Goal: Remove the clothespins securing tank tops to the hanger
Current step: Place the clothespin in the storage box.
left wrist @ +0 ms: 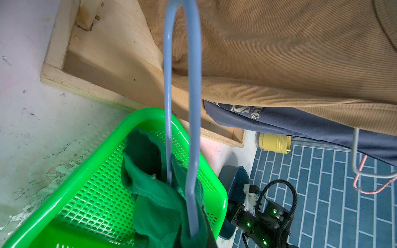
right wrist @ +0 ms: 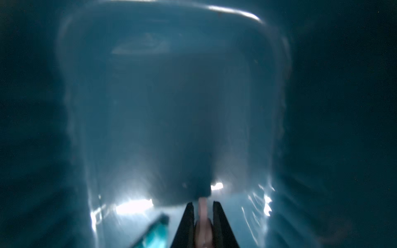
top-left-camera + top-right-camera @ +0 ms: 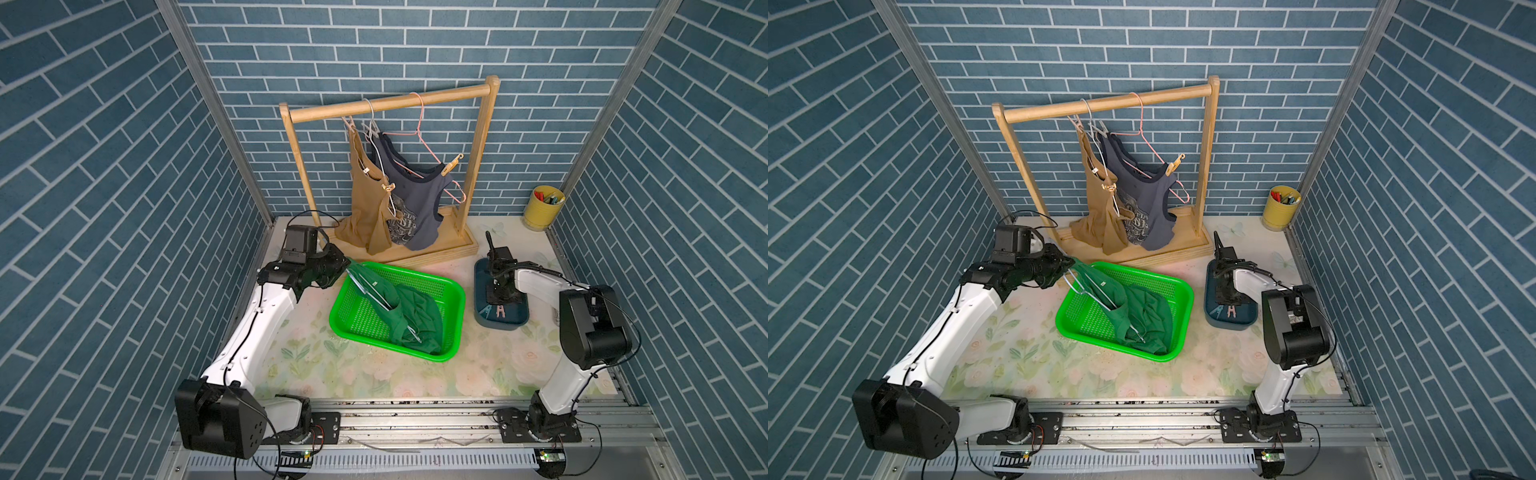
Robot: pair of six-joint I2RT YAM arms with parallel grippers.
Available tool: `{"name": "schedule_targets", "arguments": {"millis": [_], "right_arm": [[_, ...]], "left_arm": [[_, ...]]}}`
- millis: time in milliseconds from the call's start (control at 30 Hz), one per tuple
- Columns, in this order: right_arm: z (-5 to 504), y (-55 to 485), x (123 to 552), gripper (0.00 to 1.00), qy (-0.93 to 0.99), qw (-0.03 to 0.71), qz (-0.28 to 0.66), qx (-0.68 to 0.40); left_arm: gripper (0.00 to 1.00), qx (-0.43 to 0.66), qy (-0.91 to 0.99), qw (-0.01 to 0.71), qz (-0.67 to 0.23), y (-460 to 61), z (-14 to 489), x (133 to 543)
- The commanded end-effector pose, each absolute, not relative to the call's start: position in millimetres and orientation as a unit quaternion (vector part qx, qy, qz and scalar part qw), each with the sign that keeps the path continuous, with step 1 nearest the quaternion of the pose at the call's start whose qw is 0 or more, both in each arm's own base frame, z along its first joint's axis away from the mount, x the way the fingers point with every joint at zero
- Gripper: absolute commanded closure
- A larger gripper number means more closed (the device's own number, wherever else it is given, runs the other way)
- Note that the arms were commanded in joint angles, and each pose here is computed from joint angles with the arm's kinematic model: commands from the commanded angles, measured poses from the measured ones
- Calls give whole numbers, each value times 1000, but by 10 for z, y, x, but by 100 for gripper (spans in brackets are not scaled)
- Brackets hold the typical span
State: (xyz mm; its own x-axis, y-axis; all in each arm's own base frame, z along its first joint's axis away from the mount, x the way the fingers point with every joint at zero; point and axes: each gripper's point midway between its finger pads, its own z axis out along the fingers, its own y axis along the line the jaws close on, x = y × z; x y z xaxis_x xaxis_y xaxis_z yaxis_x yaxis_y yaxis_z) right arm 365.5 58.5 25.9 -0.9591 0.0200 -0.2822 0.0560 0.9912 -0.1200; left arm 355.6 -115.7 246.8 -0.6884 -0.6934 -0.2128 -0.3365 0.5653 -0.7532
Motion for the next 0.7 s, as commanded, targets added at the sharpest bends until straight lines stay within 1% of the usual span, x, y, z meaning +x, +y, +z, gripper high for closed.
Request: {"name": "schedule_targets", "arguments": {"millis": [0,33,67,100,167,267,333,367,433,500,600,667], "right_arm": [[130,668,3695,72,992,118,-39,22],[112,678,3705,60,992,115,-38,19],[113,692,3714,45,993,114,-34,18],[135,696,3719,37,993,115,-33,15],[237,665,3710,31,992,121,-42,14],[607,557,3599,27,988,136,-68,16],[1002,557,3456,26,983,167,-77,12],[1227,639,3373,26,979,191,-64,3],[1610,954,3204,28,972,232,-7,-26],[1976,1449,3032,29,957,271,78,-68],[2310,2181,2862,29,926,302,192,-122],[2418,2572,2823,29,908,315,235,-146]], "left_arm": [[100,-303,843,259,-362,-1145,2539,3540],[100,-303,842,259,-363,-1142,2539,3537],[100,-302,842,258,-366,-1156,2544,3535],[100,-302,841,259,-367,-1156,2556,3536],[100,-302,840,259,-369,-1159,2574,3534],[100,-298,839,261,-373,-1164,2626,3524],[100,-287,834,254,-397,-1233,2730,3512],[100,-277,832,258,-405,-1261,2813,3499],[100,-266,835,274,-396,-1230,2924,3465],[100,-245,843,303,-371,-1161,3024,3464],[100,-224,845,329,-357,-1126,3071,3496],[100,-207,838,342,-371,-1177,3117,3514]]}}
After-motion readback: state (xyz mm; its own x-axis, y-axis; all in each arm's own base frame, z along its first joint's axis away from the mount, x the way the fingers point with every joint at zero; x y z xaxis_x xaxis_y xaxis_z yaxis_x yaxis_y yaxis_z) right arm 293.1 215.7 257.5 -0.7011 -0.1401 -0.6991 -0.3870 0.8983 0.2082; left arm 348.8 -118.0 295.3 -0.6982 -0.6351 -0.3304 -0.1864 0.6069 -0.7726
